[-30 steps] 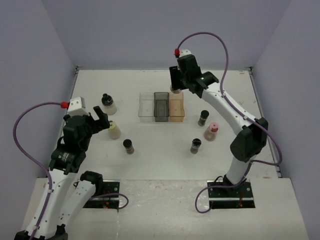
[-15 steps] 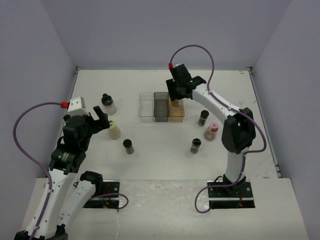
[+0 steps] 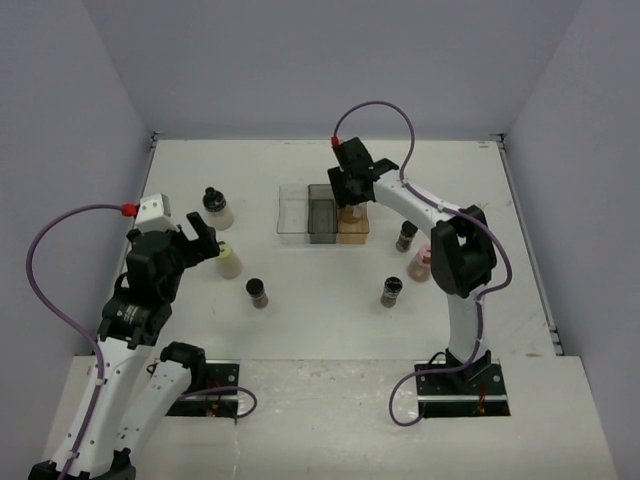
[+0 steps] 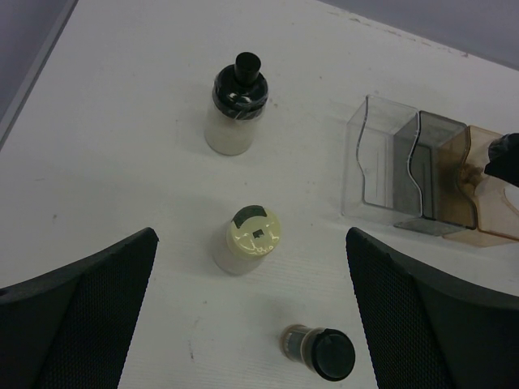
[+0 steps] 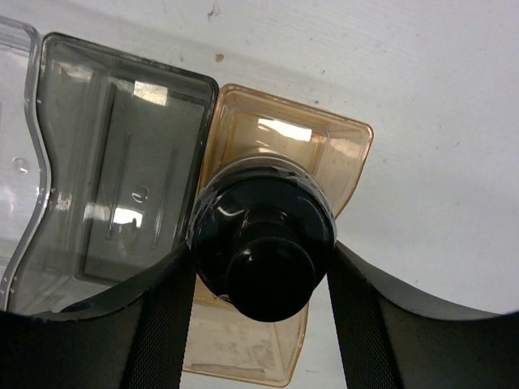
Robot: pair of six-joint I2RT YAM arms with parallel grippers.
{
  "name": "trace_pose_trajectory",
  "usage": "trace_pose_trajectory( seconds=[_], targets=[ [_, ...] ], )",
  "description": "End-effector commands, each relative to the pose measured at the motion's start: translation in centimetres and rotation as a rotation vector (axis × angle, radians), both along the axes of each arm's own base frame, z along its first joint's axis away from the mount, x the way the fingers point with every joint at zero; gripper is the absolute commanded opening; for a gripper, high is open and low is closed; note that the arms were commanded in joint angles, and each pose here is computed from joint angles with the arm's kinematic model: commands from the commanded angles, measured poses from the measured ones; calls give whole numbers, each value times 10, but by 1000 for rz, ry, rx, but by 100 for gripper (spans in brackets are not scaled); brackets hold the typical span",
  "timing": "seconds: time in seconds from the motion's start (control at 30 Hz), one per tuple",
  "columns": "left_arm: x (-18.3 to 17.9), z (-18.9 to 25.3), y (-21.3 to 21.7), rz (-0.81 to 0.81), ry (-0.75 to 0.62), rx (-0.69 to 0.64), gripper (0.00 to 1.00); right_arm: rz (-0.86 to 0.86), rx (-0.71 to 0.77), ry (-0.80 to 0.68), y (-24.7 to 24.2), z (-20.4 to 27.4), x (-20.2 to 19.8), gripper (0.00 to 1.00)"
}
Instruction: Organize the condiment bottles
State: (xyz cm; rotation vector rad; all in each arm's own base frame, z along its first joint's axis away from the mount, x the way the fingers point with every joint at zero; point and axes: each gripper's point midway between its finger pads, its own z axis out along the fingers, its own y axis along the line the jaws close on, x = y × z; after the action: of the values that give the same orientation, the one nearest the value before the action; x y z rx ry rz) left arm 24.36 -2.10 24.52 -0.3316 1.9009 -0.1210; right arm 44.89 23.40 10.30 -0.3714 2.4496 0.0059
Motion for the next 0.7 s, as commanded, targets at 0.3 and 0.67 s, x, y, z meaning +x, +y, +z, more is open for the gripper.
trace_pose_trajectory(
  seconds=[0.3, 0.67],
  targets=[
    [6, 3, -3, -15, -16, 16, 100, -3, 37, -103, 8, 22, 33, 61],
    [19, 6, 11, 127, 64, -1, 100, -13, 65, -140, 0, 63, 19, 98]
  ],
)
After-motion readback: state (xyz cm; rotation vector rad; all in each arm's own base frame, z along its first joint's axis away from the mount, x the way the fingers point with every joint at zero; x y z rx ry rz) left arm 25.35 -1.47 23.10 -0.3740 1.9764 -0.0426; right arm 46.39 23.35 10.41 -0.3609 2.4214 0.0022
